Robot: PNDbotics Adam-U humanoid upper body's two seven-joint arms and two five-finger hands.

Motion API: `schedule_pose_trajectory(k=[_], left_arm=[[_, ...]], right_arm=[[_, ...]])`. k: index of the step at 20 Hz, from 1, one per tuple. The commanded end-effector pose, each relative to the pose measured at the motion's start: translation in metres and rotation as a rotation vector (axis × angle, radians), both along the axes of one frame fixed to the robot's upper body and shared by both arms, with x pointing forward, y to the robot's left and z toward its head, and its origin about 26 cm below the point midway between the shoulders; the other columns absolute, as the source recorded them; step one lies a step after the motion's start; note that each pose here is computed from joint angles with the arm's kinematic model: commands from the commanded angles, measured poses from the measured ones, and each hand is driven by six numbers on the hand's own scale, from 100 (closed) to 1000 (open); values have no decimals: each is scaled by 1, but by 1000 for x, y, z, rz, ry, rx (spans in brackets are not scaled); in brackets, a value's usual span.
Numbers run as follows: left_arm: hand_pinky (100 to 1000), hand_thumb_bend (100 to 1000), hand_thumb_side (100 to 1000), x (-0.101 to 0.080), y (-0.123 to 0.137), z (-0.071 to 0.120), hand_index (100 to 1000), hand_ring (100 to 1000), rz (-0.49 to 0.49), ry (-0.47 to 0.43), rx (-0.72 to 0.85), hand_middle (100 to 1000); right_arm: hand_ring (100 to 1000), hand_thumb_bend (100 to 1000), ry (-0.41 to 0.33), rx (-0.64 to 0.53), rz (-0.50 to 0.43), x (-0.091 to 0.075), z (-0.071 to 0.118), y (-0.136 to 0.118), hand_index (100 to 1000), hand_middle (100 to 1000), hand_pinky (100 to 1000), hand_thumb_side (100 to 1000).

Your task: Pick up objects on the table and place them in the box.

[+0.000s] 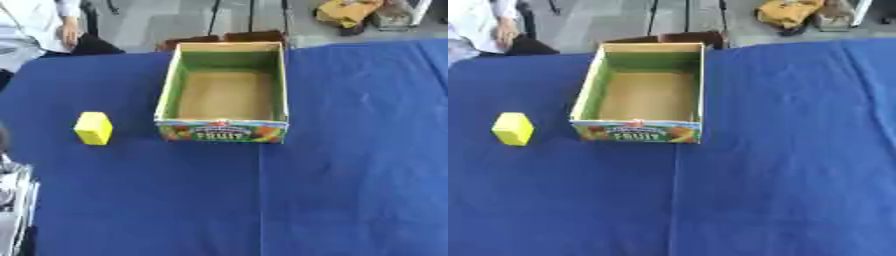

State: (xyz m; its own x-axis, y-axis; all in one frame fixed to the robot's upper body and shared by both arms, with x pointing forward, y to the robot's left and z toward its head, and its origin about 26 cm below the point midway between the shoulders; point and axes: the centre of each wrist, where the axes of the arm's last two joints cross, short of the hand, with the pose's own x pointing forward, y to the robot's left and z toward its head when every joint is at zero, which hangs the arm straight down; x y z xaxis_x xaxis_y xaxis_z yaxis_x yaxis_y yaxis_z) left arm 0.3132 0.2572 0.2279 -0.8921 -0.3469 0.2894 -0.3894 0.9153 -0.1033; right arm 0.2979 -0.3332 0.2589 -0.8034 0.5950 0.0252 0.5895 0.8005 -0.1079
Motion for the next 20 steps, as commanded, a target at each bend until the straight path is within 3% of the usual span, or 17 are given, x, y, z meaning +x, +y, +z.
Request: schedule_pose_trajectory(k=[1, 10, 20], left_arm=[[694, 100, 1000, -3, 3, 8, 961, 821, 17, -26, 10, 818], [670, 100, 976, -10, 49, 30, 977, 824, 276, 53, 182, 827], [665, 100, 1000, 19, 86, 35, 1000, 849, 494, 353, 494, 869]], right_arm=[[724, 100, -27, -24, 6, -4, 9, 0, 826, 654, 694, 1000], [724, 100, -16, -25, 0, -5, 7, -2, 826, 653, 695, 1000], [722, 100, 1, -25, 6, -5, 4, -1, 826, 652, 696, 1000]])
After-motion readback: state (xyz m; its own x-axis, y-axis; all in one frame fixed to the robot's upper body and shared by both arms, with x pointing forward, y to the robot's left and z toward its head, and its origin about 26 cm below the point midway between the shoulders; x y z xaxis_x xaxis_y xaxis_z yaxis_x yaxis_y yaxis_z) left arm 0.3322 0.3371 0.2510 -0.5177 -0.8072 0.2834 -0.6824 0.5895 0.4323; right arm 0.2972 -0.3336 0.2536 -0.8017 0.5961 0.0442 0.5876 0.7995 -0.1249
